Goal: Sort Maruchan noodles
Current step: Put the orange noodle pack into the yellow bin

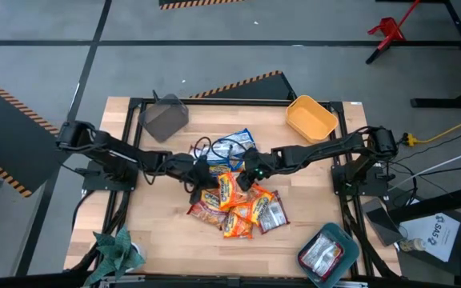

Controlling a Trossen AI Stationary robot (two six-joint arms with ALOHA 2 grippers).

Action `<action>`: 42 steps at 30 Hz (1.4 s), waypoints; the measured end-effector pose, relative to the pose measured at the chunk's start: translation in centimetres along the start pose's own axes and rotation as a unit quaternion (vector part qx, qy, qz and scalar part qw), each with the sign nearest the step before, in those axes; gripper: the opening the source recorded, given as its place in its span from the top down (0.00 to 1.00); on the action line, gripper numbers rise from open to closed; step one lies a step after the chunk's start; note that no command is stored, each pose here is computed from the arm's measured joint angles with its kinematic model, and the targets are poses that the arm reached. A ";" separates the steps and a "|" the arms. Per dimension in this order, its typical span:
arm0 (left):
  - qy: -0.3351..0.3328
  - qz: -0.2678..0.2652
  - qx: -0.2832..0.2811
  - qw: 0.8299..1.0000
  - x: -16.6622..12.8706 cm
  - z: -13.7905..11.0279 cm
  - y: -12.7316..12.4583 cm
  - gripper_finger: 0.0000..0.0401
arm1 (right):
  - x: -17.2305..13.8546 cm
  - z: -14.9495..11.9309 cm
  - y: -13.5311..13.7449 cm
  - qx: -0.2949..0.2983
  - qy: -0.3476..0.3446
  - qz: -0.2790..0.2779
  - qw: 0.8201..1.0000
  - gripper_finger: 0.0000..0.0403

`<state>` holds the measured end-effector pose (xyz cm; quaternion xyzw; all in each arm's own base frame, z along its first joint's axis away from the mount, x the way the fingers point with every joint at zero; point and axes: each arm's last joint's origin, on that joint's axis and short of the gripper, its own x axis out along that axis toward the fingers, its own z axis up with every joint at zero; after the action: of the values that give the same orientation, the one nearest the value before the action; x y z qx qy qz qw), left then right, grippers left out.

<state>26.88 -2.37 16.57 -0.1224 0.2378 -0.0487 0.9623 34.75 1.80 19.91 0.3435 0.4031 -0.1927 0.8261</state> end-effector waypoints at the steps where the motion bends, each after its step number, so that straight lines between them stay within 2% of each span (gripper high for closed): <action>1: 0.001 0.004 0.000 1.000 0.2 0.0 0.0 0.96 | 0.0 0.0 -0.1 0.004 -0.001 -0.007 1.000 0.46; 6: 0.015 0.027 -0.007 0.999 0.9 -0.8 0.2 0.99 | 0.0 -0.2 -0.4 0.037 0.003 -0.027 0.999 0.46; 14: 0.011 0.059 -0.019 0.998 1.3 -1.0 0.8 0.99 | 1.0 -1.2 -1.3 0.071 -0.002 -0.005 0.997 0.46; 21: 0.016 0.076 -0.046 0.996 1.3 -1.0 1.8 1.00 | 1.3 -1.2 -1.0 0.071 -0.012 0.054 0.996 0.46; 32: 0.047 0.082 -0.068 0.993 2.4 -2.4 2.5 1.00 | 1.8 -1.5 -1.1 0.066 0.009 0.059 0.996 0.46; 37: 0.050 0.085 -0.071 0.993 2.6 -2.7 2.6 1.00 | 3.0 -1.4 -0.6 0.064 0.012 0.102 0.993 0.46; 42: 0.050 0.087 -0.072 0.992 2.6 -2.7 2.6 0.99 | 3.1 -1.3 -0.5 0.065 0.013 0.111 0.992 0.46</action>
<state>27.99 -0.85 12.47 -0.1679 0.2980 0.0463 0.9385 35.59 2.30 16.65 0.4418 0.3596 -0.1216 0.8129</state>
